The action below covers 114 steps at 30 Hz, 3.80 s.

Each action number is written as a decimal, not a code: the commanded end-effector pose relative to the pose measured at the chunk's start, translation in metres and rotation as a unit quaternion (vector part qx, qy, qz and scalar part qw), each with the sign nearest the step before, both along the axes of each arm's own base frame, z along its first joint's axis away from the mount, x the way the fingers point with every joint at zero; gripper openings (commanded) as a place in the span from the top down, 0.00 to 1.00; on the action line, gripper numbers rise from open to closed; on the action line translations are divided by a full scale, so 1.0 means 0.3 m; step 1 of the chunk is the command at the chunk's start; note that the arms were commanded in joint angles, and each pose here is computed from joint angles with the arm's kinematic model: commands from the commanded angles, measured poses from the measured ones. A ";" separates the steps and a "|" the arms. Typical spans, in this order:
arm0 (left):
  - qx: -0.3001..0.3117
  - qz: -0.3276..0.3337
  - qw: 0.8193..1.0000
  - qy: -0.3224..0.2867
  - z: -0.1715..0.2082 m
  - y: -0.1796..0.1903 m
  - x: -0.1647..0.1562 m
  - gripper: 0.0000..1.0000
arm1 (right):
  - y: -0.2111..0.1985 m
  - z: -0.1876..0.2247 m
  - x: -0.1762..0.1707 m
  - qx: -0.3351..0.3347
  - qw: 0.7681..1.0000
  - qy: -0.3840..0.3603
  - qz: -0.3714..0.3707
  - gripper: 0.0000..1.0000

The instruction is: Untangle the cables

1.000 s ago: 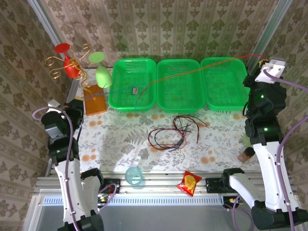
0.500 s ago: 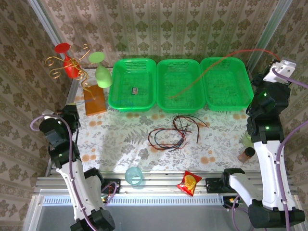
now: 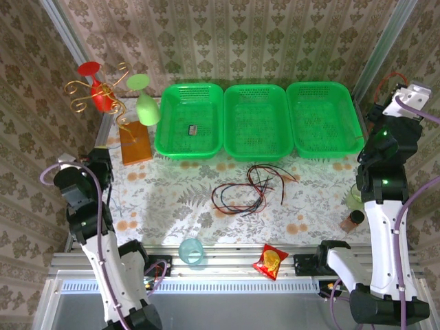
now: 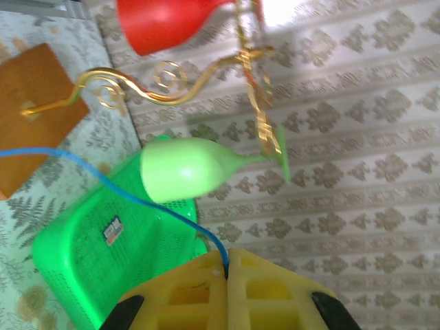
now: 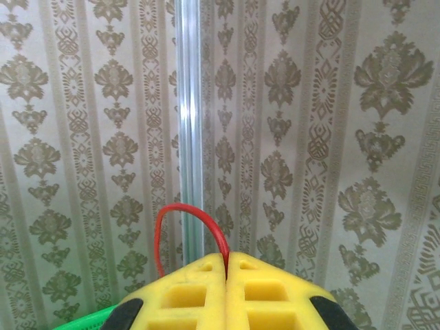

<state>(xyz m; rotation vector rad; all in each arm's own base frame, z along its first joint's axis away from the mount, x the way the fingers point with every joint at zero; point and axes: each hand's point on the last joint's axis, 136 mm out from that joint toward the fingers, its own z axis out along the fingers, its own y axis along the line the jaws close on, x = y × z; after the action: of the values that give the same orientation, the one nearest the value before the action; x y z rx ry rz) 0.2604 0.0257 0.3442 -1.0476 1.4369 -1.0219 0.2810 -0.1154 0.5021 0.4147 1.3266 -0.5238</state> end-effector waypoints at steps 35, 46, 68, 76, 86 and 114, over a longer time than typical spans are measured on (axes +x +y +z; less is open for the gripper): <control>0.184 -0.217 0.954 -0.091 0.324 -0.507 0.017 1.00 | 0.057 -0.227 0.423 0.099 0.987 0.066 0.110 1.00; 0.202 -0.254 0.941 -0.098 0.335 -0.614 0.030 1.00 | 0.091 -0.792 0.475 0.222 0.939 0.236 0.115 1.00; 0.215 -0.281 0.929 -0.108 0.345 -0.702 0.034 1.00 | 0.115 -1.234 0.675 0.330 0.861 0.380 0.078 1.00; 0.234 -0.283 0.922 -0.124 0.390 -0.728 0.020 1.00 | 0.151 -1.366 0.658 0.343 0.834 0.427 0.072 1.00; 0.255 -0.306 0.904 -0.156 0.490 -0.807 0.005 1.00 | 0.165 -1.448 0.641 0.336 0.806 0.483 0.073 0.68; 0.311 -0.312 0.850 -0.290 0.910 -1.162 0.268 1.00 | 0.259 -1.008 0.295 0.354 0.851 0.348 0.168 0.18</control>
<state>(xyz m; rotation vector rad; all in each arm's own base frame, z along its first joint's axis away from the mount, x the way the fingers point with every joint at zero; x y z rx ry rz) 0.3363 -0.3202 0.6060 0.1871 1.4741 -1.0732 0.3833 -0.0441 0.1886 0.5988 2.2840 0.1239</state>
